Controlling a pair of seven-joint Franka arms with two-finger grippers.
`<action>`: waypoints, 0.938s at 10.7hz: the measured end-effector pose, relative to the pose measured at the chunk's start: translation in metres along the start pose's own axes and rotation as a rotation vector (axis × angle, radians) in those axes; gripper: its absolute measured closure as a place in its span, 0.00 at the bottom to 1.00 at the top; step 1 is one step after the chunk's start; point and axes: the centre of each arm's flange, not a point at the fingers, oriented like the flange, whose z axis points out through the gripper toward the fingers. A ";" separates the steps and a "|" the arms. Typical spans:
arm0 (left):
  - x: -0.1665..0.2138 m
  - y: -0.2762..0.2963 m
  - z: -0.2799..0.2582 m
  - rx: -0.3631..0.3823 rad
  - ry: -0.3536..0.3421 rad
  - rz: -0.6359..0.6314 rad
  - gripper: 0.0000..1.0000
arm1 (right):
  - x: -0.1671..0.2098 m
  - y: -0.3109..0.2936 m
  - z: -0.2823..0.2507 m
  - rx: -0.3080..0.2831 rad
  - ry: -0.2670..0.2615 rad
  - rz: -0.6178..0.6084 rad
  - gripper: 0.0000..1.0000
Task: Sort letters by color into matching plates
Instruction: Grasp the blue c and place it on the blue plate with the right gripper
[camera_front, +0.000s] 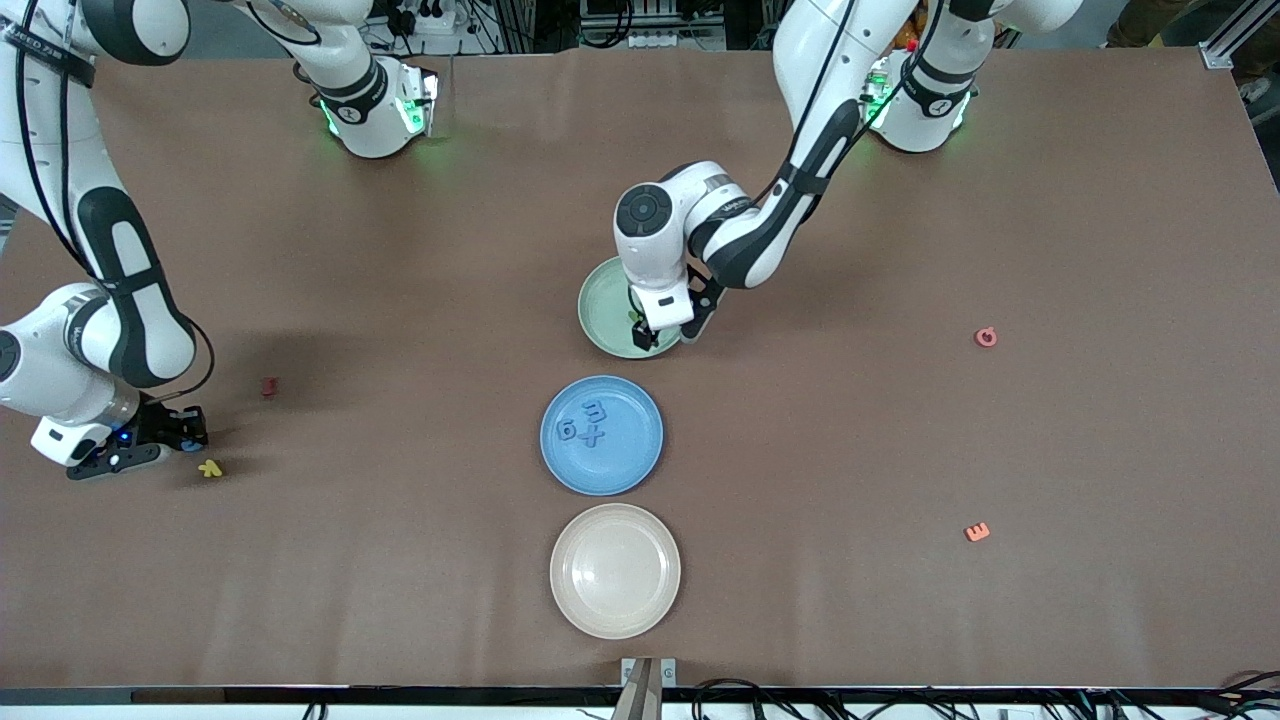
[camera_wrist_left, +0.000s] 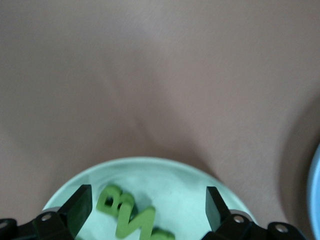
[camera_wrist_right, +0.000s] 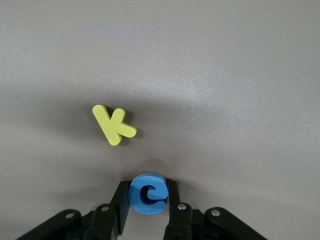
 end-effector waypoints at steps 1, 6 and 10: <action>0.014 0.005 -0.001 -0.003 0.003 0.026 0.00 | 0.000 0.000 0.000 0.000 0.000 0.000 0.64; 0.164 0.040 -0.049 -0.021 0.020 0.256 0.00 | 0.030 -0.033 -0.033 0.063 0.003 0.083 0.64; 0.286 0.032 -0.076 0.010 0.022 0.373 0.00 | 0.085 -0.129 -0.061 0.105 0.013 0.238 0.64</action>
